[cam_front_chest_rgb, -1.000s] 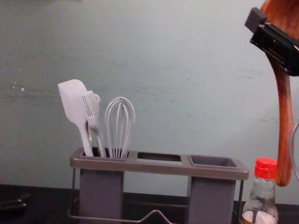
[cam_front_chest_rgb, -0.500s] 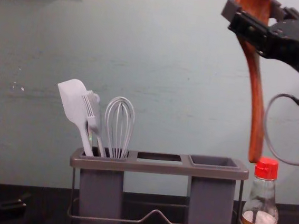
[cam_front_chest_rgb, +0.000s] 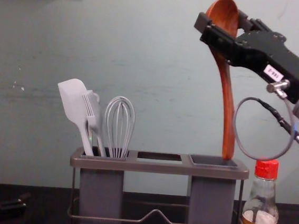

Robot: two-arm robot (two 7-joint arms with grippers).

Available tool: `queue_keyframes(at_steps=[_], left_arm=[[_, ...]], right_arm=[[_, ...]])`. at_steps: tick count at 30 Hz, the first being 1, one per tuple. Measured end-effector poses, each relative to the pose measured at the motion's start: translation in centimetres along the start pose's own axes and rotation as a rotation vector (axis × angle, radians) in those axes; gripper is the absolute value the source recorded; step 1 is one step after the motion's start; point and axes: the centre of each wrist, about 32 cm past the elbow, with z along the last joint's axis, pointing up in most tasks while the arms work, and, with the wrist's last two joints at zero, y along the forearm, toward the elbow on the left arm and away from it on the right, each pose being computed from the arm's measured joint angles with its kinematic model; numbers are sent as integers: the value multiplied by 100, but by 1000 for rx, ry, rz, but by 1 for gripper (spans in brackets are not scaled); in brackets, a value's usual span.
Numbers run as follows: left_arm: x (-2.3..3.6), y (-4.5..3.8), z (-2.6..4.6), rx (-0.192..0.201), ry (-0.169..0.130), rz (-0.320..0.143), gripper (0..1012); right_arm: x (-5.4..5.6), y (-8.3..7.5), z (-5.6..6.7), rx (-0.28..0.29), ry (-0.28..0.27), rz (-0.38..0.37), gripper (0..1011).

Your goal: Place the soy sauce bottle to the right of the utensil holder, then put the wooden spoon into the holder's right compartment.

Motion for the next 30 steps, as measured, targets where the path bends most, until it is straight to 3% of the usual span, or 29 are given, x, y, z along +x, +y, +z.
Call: queue_keyframes(at_steps=[16,30], left_arm=[[0,0,0,0,0,0,1005],[0,0,0,0,0,0,1005]], right_arm=[[17,165,-246,-22,-14,1,840],[-66,-6,-507,-70,-11,4,840]])
